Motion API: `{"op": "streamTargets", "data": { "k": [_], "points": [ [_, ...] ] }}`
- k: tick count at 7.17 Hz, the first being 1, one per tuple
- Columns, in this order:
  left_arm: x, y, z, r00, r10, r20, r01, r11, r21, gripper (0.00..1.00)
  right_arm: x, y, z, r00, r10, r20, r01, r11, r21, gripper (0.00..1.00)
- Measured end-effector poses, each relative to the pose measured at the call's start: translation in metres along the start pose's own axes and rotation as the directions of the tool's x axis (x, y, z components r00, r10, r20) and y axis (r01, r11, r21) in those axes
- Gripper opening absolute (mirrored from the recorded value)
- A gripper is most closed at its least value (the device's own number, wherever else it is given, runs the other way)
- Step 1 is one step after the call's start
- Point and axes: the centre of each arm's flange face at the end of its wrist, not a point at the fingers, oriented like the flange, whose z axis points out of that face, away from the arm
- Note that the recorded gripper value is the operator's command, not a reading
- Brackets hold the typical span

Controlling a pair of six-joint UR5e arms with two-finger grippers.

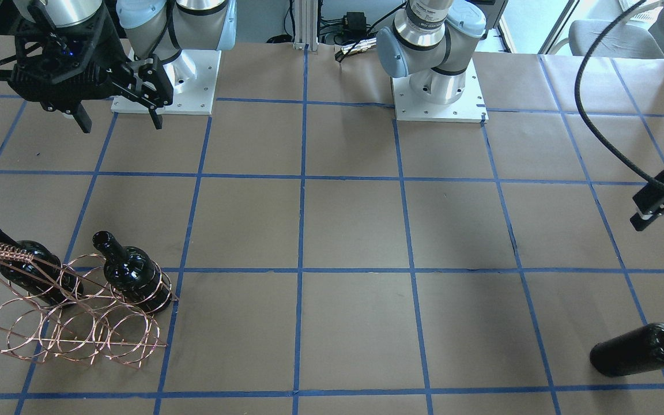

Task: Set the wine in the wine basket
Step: 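Move the left gripper down toward the standing dark wine bottle, then grasp the dark bottle neck with the left gripper and lift it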

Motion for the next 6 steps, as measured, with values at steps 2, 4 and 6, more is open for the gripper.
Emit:
{"op": "streamTargets", "data": {
  "k": [2,4,6],
  "points": [
    [-0.039,-0.037,0.03,1.0,-0.004,0.0,0.004,1.0,0.019,1.0,0.0,0.0,0.0,1.0,0.0,0.0,0.0,1.0,-0.001,0.99],
    [-0.059,-0.065,0.067,1.0,0.001,0.002,-0.001,1.0,0.031,1.0,0.0,0.0,0.001,1.0,0.0,0.0,0.0,1.0,-0.001,0.99],
    [-0.068,-0.084,0.095,1.0,0.005,-0.005,-0.005,0.999,0.047,1.0,-0.001,0.0,0.001,1.0,-0.001,0.0,0.001,1.0,-0.001,0.99]
  ]
}}
